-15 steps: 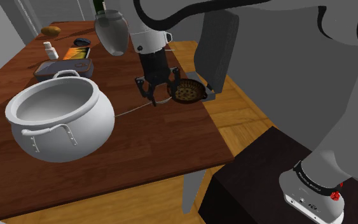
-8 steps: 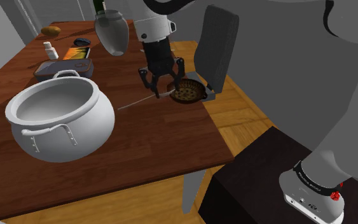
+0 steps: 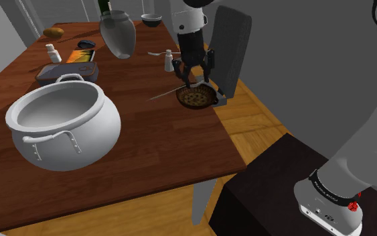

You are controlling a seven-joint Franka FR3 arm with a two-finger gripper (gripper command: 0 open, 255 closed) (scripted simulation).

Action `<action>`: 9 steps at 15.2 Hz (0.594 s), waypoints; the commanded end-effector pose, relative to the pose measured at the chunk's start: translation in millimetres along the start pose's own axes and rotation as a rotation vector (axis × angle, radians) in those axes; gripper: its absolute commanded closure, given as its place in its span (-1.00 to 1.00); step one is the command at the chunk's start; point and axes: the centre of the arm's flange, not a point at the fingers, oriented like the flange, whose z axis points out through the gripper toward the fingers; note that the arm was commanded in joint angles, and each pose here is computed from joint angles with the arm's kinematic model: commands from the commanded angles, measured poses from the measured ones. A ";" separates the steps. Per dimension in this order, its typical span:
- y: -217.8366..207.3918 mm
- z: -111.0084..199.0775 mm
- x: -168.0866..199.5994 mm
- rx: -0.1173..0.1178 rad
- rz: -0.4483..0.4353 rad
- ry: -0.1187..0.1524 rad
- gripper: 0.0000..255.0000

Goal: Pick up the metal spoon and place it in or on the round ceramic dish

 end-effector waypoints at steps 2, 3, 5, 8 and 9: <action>36.0 -2.2 13.9 0.000 -0.002 0.000 1.00; 48.0 -2.5 19.2 0.000 -0.002 0.000 1.00; 72.2 -3.2 29.8 0.000 -0.002 0.000 1.00; 109.3 -4.3 46.1 0.000 -0.002 0.000 1.00; 108.6 0.8 47.3 0.000 -0.002 0.000 1.00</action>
